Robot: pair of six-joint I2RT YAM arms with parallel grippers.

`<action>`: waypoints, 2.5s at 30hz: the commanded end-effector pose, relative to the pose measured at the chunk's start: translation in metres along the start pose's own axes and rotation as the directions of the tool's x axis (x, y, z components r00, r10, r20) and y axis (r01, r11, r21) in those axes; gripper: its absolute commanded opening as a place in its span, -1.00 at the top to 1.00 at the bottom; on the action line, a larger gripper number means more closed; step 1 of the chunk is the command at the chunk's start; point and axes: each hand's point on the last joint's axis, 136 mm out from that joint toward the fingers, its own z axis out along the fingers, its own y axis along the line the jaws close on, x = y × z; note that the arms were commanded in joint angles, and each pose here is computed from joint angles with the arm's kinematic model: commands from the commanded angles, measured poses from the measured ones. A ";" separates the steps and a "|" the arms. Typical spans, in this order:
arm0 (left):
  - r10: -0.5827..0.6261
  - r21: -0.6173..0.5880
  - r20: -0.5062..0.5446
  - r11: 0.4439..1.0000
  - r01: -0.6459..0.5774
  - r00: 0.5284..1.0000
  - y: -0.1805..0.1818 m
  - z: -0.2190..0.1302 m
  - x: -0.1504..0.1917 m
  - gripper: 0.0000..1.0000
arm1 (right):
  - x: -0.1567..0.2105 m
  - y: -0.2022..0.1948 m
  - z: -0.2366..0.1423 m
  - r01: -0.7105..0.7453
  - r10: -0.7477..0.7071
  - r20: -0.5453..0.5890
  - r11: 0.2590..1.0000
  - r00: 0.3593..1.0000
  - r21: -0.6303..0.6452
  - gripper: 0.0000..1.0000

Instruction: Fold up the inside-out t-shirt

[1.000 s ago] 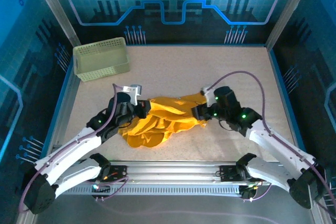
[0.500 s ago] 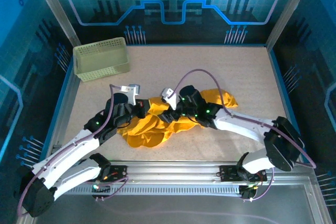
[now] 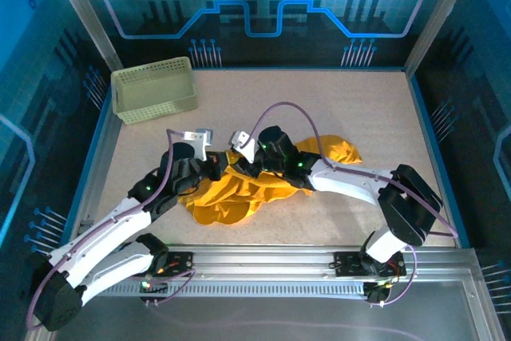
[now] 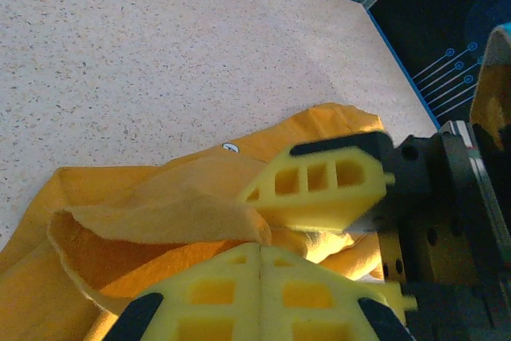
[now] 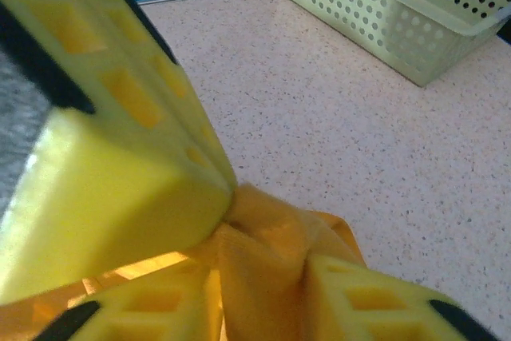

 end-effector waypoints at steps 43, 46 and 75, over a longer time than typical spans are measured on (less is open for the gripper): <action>-0.521 -0.758 -0.333 0.644 0.106 0.786 0.159 -0.042 0.125 -0.02 | 0.105 -0.112 -0.198 -0.413 0.480 0.062 0.673 0.875 0.613 1.00; -0.523 -0.769 -0.337 0.632 0.092 0.783 0.163 -0.042 0.129 0.11 | 0.103 -0.114 -0.200 -0.412 0.477 0.067 0.670 0.876 0.618 1.00; -0.153 -0.099 0.505 0.967 0.234 0.849 0.014 -0.138 -0.191 1.00 | -0.098 -0.150 -0.416 -0.514 0.177 0.497 0.494 0.849 0.702 1.00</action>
